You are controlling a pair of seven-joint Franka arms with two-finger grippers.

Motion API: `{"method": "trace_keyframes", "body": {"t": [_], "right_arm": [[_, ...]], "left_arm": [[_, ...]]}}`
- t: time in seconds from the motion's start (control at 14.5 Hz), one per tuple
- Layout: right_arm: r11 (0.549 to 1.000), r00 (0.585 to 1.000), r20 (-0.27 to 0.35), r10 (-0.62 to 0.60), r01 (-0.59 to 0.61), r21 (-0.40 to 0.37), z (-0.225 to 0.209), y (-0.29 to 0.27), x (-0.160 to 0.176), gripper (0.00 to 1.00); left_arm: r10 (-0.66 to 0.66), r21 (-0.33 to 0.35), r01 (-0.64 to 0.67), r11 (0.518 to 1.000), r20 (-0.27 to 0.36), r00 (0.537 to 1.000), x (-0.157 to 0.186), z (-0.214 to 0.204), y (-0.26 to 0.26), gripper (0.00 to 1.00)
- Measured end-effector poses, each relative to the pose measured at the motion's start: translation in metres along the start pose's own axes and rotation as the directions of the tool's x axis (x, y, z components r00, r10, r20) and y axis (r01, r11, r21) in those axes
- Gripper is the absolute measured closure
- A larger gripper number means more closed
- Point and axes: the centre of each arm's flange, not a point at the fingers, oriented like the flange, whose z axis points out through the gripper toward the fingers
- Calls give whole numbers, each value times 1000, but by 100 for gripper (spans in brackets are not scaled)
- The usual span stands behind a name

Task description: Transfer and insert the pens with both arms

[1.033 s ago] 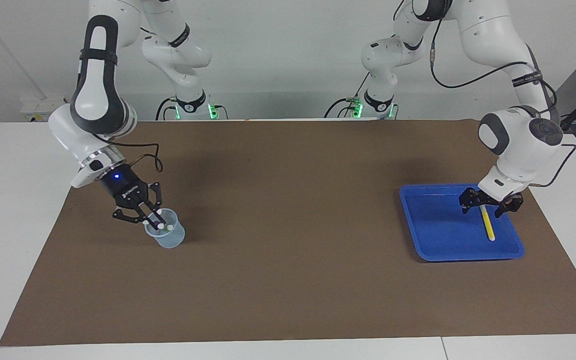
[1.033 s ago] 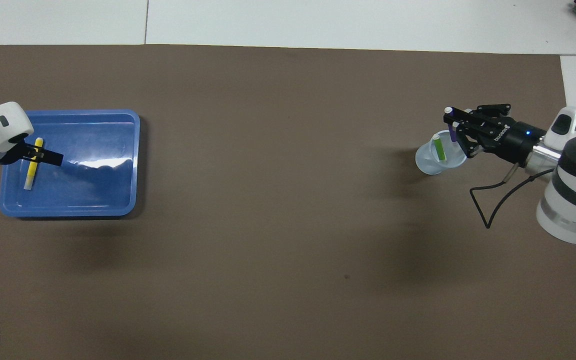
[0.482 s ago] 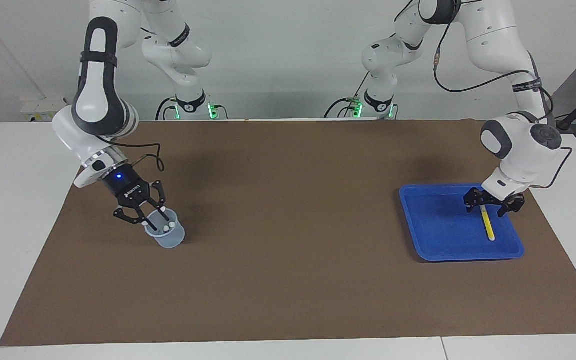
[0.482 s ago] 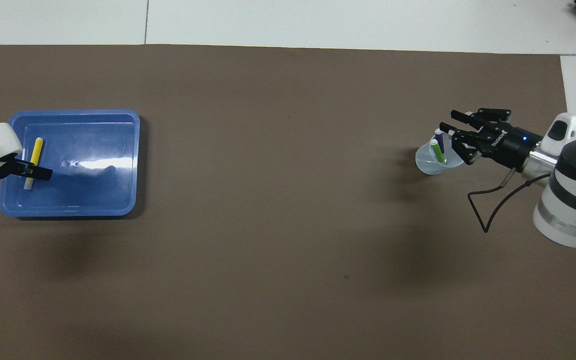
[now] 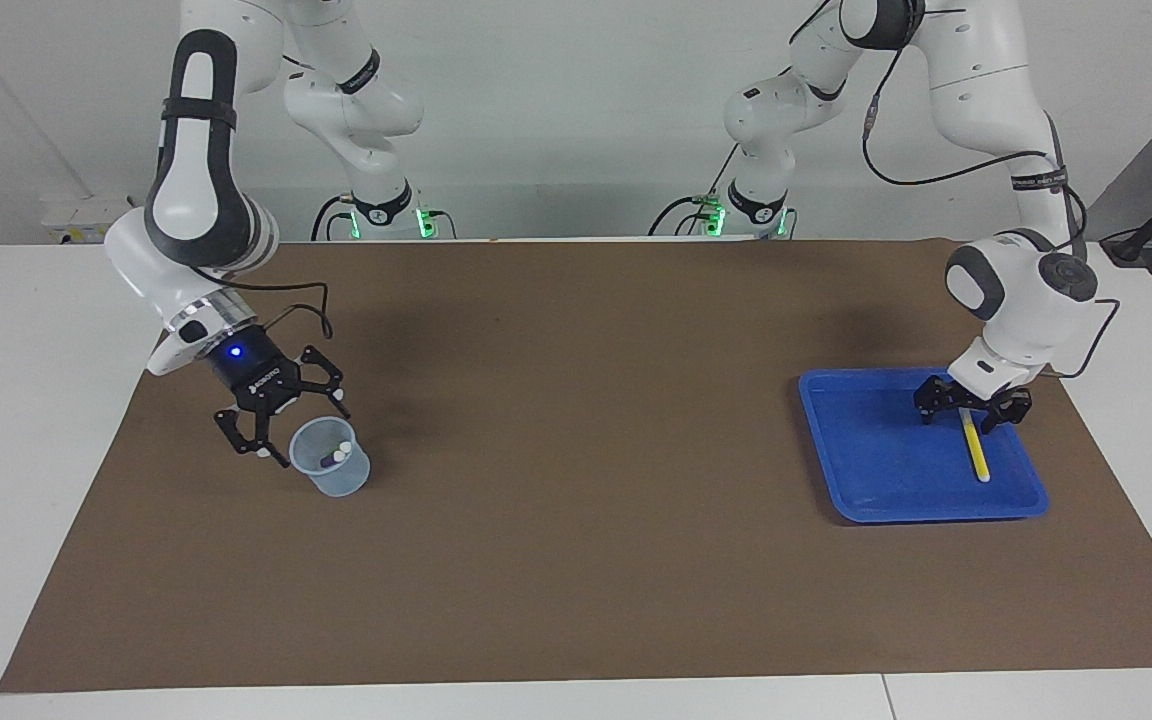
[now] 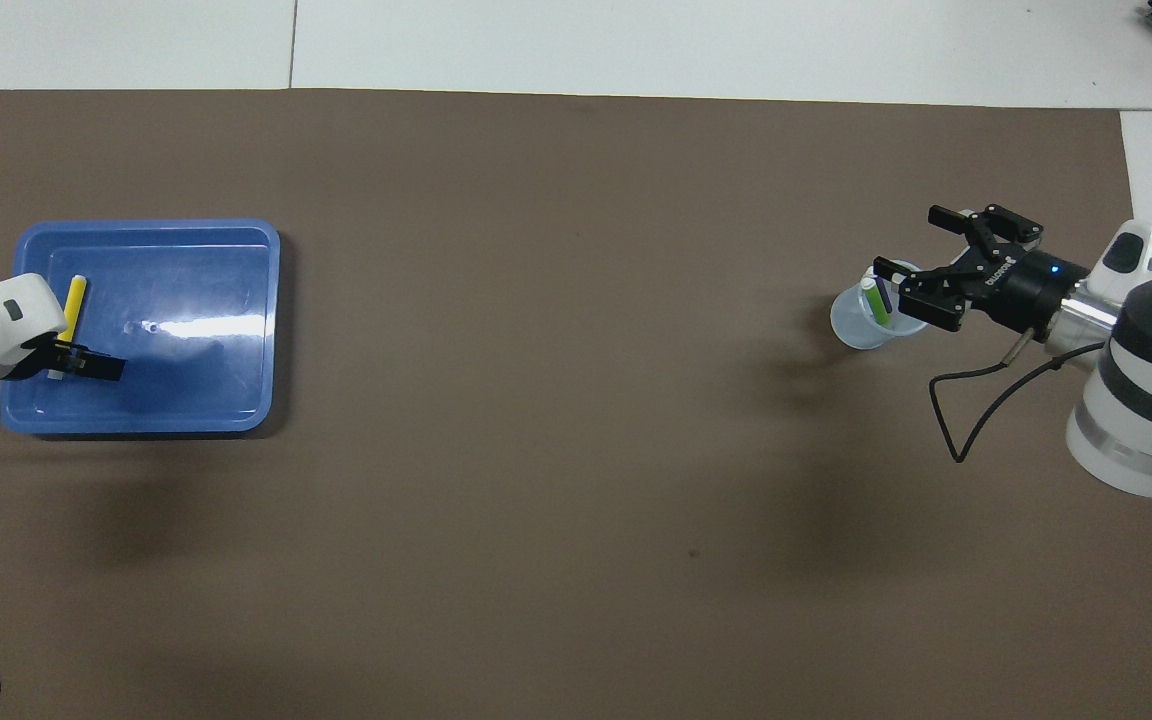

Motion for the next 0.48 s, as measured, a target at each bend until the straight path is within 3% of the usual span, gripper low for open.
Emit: {"method": "trace_keyframes", "body": {"t": [0.28, 0.48], "right_arm": [[997, 991, 121, -65, 69, -33, -9, -1, 38, 0], [991, 960, 270, -69, 98, -94, -20, -2, 75, 0]], "left_arm": [[0, -1, 0, 1000, 2, 1000, -1, 1, 1, 4], [-2, 6, 2, 1000, 0, 1000, -3, -3, -2, 34]]}}
